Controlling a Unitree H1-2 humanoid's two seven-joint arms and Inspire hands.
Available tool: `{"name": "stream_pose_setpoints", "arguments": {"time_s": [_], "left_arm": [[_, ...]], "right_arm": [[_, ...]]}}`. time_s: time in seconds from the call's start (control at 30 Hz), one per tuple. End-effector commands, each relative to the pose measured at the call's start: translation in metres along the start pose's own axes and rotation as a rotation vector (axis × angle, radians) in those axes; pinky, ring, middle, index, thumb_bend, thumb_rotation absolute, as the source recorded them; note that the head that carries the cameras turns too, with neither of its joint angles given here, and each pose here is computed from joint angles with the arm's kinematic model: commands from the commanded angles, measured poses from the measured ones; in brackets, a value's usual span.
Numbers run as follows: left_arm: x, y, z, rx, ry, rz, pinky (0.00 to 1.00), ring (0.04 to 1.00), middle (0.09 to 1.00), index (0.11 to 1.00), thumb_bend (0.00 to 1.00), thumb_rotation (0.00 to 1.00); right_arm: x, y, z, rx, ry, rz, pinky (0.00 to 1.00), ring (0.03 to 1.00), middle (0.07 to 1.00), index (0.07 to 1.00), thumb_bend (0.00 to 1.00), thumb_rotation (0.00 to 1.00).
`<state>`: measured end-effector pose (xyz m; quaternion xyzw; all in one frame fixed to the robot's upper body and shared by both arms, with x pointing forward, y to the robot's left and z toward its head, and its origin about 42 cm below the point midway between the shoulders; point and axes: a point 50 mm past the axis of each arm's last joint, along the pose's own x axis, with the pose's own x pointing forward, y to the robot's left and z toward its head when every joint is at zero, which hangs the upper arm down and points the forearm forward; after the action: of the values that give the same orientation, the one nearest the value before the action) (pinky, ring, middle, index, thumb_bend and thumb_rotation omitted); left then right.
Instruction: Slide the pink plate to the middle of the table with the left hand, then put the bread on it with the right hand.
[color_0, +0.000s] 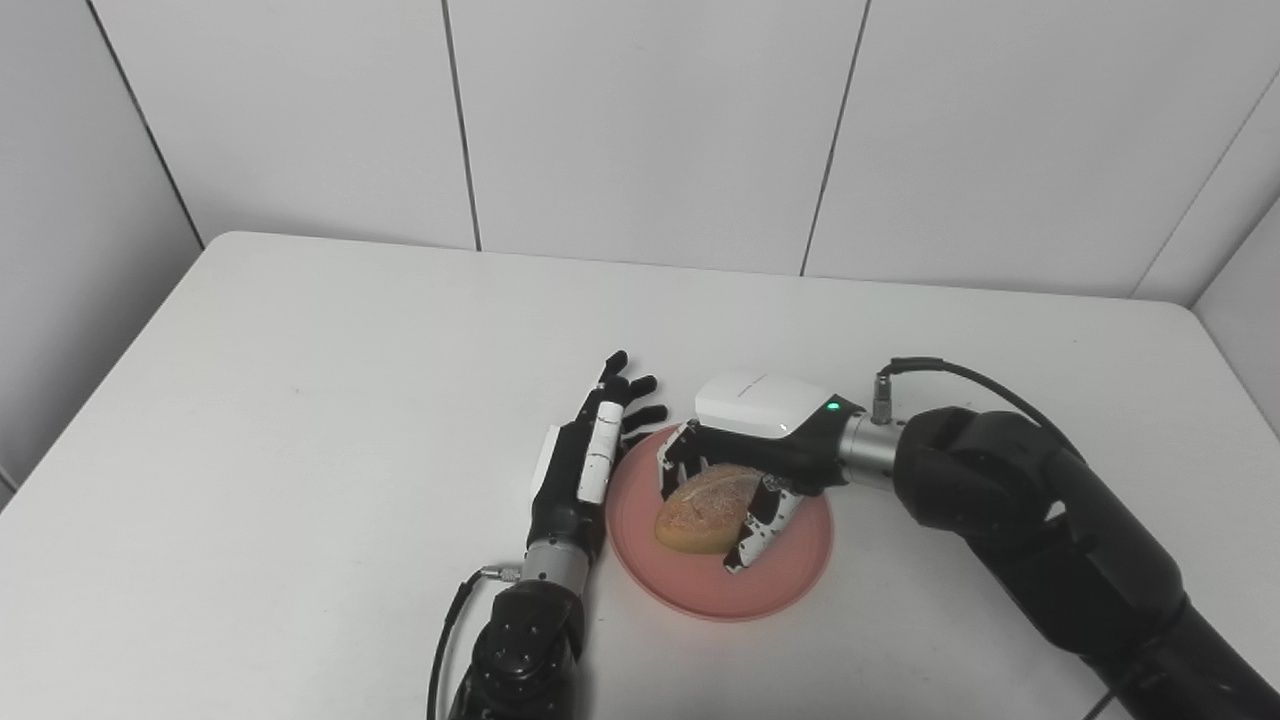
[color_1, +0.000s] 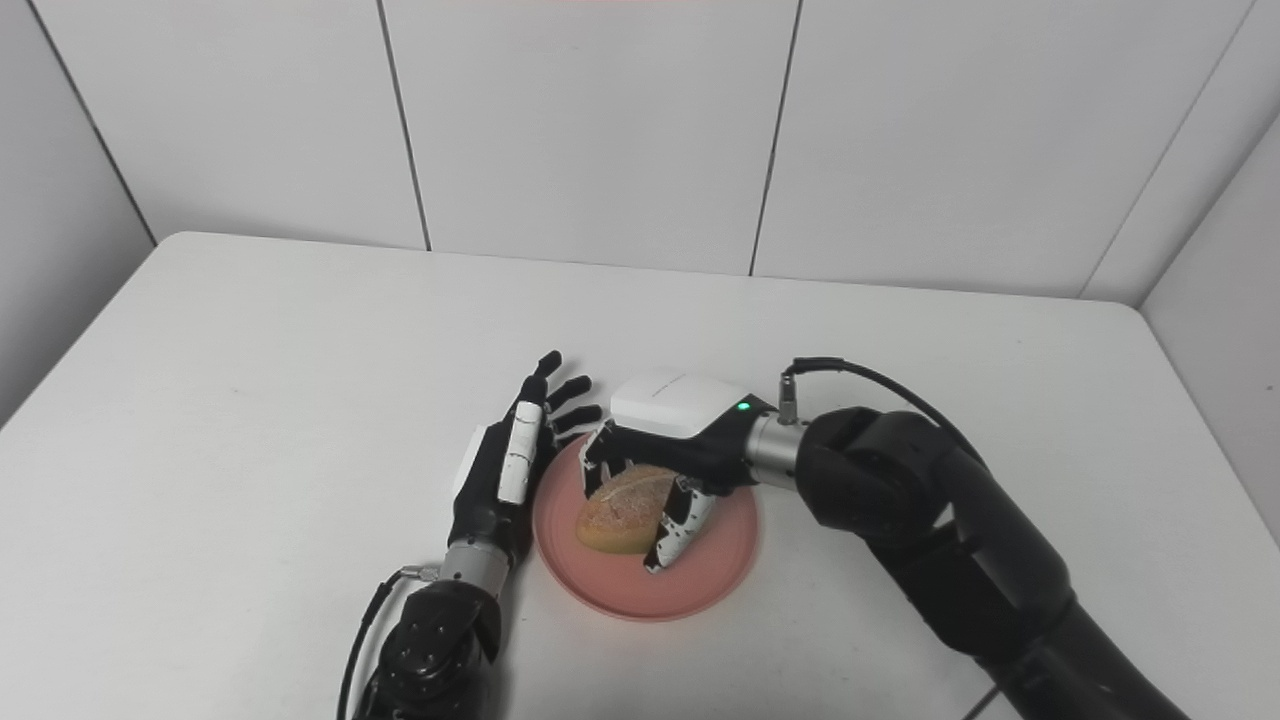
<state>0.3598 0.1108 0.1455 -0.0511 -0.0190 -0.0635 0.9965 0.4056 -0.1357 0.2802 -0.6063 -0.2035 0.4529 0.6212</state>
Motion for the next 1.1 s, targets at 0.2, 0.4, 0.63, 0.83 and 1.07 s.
{"name": "stream_pose_setpoints", "arguments": {"time_s": [0.2, 0.4, 0.63, 0.83, 1.07], "left_arm": [[0.003, -0.005, 0.007, -0.011, -0.009, -0.008, 0.69, 0.773, 0.848, 0.911, 0.75, 1.00], [0.002, -0.003, 0.008, -0.013, -0.009, -0.013, 0.69, 0.774, 0.850, 0.916, 0.75, 1.00], [0.001, 0.000, 0.008, -0.023, -0.004, -0.018, 0.71, 0.776, 0.854, 0.921, 0.75, 1.00], [0.000, 0.001, 0.008, -0.023, 0.001, -0.023, 0.72, 0.777, 0.853, 0.923, 0.74, 1.00], [0.000, 0.002, 0.008, -0.020, 0.005, -0.025, 0.72, 0.780, 0.847, 0.920, 0.75, 1.00]], "right_arm": [[0.002, -0.012, 0.005, -0.116, -0.024, -0.034, 0.35, 0.411, 0.495, 0.515, 0.52, 0.00], [0.001, -0.009, 0.005, -0.174, 0.061, -0.021, 0.55, 0.623, 0.655, 0.494, 0.52, 0.14], [-0.004, -0.008, 0.008, -0.200, 0.090, -0.036, 0.68, 0.753, 0.758, 0.653, 1.00, 0.29], [-0.008, -0.013, 0.010, -0.221, 0.111, -0.056, 0.77, 0.793, 0.782, 0.681, 1.00, 0.32], [-0.017, -0.023, 0.012, -0.181, 0.139, -0.107, 0.74, 0.785, 0.778, 0.683, 1.00, 0.34]]}}
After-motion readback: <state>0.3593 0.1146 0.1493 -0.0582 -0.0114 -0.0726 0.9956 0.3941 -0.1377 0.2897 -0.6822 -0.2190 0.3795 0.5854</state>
